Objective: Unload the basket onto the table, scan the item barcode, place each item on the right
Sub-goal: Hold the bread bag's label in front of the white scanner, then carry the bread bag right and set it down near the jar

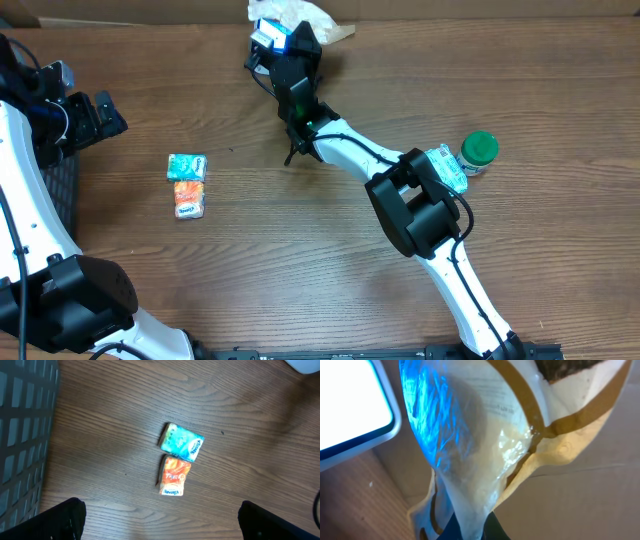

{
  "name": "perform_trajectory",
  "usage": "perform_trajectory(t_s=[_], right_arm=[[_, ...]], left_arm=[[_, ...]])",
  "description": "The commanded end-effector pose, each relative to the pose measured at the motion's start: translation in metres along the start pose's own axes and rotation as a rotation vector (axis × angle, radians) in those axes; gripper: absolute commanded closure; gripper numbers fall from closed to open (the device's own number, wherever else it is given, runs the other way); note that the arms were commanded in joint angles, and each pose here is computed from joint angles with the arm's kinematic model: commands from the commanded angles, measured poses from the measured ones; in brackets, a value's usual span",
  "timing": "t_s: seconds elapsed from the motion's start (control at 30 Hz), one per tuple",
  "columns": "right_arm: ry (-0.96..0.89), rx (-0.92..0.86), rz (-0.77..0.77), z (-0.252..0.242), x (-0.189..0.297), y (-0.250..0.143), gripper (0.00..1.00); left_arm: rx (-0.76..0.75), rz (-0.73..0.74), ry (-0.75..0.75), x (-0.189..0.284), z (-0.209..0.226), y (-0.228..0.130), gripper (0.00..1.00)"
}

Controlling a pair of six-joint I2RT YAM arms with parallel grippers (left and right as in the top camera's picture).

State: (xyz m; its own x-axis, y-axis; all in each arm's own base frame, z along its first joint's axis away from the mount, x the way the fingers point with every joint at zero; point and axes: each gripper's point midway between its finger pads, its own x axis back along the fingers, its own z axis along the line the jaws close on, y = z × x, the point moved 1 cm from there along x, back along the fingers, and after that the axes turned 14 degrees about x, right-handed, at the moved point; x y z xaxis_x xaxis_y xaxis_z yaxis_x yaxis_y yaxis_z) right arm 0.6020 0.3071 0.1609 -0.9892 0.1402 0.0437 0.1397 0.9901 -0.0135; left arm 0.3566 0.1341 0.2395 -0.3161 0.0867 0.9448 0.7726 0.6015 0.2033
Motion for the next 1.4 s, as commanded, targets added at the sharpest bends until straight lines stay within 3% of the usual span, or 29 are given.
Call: perform_trajectory(t_s=[0.0, 0.7, 0.83, 1.03, 1.2, 1.33, 1.37], right_arm=[[-0.033, -0.007, 0.031, -0.015, -0.002, -0.006, 0.96], [0.035, -0.066, 0.01, 0.006, -0.004, -0.003, 0.96], [-0.104, -0.269, 0.055, -0.05, 0.001, -0.015, 0.97], [-0.123, -0.472, 0.131, -0.137, 0.025, -0.049, 0.96], [0.112, -0.667, 0.072, -0.169, 0.062, -0.067, 0.96], [0.445, -0.882, 0.036, -0.158, 0.105, -0.083, 0.96], [0.601, -0.968, 0.056, -0.147, 0.124, -0.091, 0.96]], left_arm=[[-0.02, -0.002, -0.012, 0.001, -0.002, 0.0, 0.01], [-0.02, -0.002, -0.012, 0.001, -0.002, 0.0, 0.0], [-0.02, -0.002, -0.012, 0.001, -0.002, 0.0, 0.0], [-0.02, -0.002, -0.012, 0.001, -0.002, 0.0, 0.0], [-0.02, -0.002, -0.012, 0.001, -0.002, 0.0, 0.0], [-0.02, -0.002, -0.012, 0.001, -0.002, 0.0, 0.0], [-0.02, -0.002, -0.012, 0.001, -0.002, 0.0, 0.0]])
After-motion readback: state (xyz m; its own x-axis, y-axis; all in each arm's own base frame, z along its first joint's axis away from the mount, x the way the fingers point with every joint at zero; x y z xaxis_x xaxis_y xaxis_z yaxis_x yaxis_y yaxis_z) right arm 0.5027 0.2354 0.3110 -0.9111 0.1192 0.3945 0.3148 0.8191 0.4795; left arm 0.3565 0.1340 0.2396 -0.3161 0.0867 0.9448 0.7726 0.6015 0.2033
